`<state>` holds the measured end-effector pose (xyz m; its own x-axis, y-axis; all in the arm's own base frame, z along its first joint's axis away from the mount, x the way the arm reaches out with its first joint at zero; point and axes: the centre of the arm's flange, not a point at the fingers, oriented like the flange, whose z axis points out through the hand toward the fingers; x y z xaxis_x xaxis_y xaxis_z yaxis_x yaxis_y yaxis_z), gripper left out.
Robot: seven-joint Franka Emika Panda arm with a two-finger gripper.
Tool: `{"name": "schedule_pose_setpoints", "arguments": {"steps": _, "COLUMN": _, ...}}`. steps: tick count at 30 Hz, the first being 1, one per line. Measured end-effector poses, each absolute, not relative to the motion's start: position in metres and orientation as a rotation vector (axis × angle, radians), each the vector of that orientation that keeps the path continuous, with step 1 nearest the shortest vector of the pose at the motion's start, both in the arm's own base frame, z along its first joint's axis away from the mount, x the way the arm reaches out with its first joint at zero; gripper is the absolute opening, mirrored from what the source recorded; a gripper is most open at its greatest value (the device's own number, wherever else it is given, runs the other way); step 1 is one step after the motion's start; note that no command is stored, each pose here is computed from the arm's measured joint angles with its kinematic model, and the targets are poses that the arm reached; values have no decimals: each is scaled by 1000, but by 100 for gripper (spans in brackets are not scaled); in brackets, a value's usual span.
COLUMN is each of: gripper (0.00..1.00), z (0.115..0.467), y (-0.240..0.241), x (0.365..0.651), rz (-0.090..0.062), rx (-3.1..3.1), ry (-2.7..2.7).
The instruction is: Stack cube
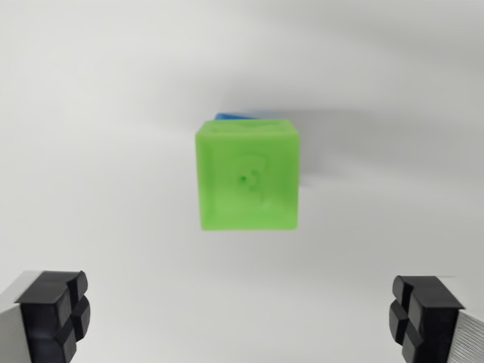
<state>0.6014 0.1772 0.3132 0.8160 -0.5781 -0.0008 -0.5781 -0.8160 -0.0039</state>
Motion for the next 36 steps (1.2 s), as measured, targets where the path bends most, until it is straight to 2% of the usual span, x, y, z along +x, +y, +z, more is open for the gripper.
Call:
{"name": "schedule_pose_setpoints", "arguments": {"steps": 23, "gripper": 100, "z": 409, "y": 178, "x": 602, "rz": 0, "rx": -2989, "ry": 952}}
{"name": "schedule_pose_setpoints", "arguments": {"steps": 36, "gripper": 100, "z": 448, "y": 178, "x": 602, "rz": -1, "rx": -2988, "ry": 951}}
